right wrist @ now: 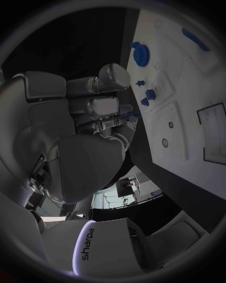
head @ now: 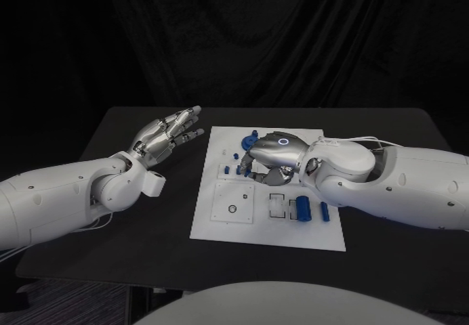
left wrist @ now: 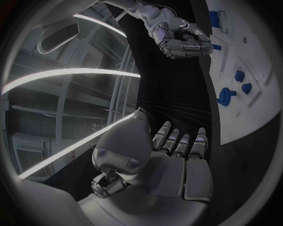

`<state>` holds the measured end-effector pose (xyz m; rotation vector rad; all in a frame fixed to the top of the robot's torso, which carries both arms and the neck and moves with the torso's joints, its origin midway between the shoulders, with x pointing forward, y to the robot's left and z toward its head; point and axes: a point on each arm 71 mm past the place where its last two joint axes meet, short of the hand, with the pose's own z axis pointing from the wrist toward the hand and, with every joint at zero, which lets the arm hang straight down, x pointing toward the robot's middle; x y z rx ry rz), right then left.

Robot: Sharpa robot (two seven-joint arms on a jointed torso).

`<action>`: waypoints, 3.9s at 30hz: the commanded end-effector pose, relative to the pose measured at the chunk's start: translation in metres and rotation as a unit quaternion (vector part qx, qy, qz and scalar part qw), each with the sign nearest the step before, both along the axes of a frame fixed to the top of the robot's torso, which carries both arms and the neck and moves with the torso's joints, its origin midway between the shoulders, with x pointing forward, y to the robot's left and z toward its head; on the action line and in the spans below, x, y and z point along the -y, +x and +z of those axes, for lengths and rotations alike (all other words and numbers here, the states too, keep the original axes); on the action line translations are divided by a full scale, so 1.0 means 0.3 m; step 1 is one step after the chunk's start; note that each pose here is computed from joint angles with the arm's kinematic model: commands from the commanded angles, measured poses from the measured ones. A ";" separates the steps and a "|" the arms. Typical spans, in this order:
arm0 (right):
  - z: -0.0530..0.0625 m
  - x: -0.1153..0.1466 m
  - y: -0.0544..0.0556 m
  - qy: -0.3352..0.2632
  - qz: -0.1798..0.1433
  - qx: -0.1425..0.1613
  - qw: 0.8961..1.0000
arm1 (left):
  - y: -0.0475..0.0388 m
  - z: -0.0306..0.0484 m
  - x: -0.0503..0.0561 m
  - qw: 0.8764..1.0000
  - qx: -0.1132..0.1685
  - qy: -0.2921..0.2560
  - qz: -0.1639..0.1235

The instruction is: Assemble the parts on the task board

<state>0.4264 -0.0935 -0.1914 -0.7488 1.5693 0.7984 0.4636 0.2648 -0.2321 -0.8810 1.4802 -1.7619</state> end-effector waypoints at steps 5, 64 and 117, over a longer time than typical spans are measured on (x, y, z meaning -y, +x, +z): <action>-0.055 -0.042 -0.005 -0.037 0.012 -0.008 0.999 | -0.001 0.013 0.008 0.999 0.026 -0.021 0.001; -0.169 -0.042 -0.026 -0.062 0.006 -0.045 0.997 | -0.013 -0.033 0.026 1.000 0.011 -0.025 -0.008; -0.187 -0.027 -0.031 -0.057 0.008 -0.049 0.997 | -0.015 -0.048 0.023 1.000 0.003 -0.023 -0.009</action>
